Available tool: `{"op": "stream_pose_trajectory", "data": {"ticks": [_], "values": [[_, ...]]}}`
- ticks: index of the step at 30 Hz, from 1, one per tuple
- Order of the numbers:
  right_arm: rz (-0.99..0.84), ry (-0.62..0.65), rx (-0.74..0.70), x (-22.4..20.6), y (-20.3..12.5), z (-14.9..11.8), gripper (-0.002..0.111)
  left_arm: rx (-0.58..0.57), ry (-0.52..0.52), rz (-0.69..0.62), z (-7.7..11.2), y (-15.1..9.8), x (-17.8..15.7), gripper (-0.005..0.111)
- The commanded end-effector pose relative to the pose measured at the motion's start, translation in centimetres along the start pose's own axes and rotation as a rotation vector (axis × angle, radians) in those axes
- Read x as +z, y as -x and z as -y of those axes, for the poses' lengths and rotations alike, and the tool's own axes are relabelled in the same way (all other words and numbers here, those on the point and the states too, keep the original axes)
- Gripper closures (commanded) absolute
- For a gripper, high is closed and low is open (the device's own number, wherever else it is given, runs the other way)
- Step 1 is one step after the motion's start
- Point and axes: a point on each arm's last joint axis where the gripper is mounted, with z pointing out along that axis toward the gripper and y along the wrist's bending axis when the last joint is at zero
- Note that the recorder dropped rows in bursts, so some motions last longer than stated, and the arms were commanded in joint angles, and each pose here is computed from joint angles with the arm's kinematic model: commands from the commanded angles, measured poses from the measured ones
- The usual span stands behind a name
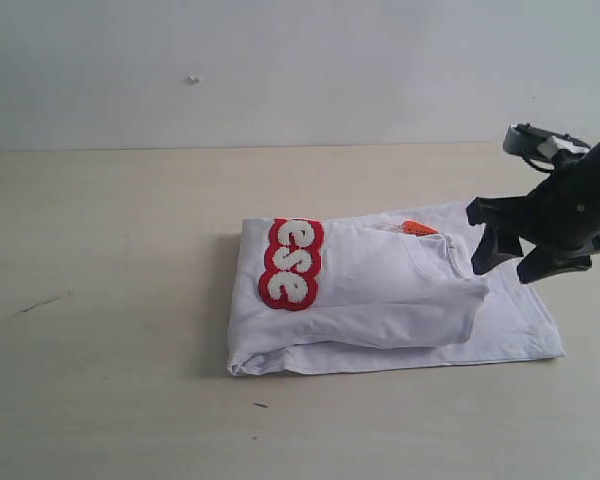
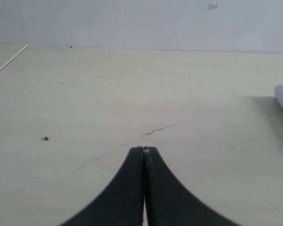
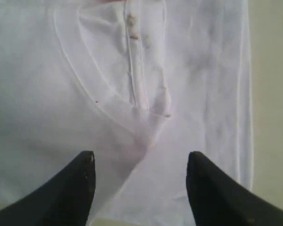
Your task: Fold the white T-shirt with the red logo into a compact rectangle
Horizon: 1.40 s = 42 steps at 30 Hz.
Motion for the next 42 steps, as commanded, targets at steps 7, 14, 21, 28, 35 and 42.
{"op": "stream_pose_trajectory", "data": {"ticks": [7,14,21,28,35,42], "values": [[0.021,0.124,0.031,4.2,0.5,0.4,0.052,-0.001,0.000,0.012,0.0,0.1,0.0,0.107],[-0.015,0.168,0.037,5.4,0.2,0.4,0.052,-0.001,0.000,0.012,0.0,0.1,0.0,0.107],[-0.026,0.153,0.023,5.7,0.1,0.6,0.052,-0.001,0.000,0.012,0.0,0.1,0.0,0.107],[-0.041,0.092,0.023,4.2,1.0,0.6,0.052,-0.001,0.000,0.012,0.0,0.1,0.0,0.107],[-0.084,0.142,0.053,6.8,0.1,0.6,0.052,-0.001,0.000,0.012,0.0,0.1,0.0,0.107],[-0.030,0.164,0.013,5.2,0.6,-0.3,0.107,-0.001,0.000,0.012,0.0,0.1,0.0,0.107]]}}
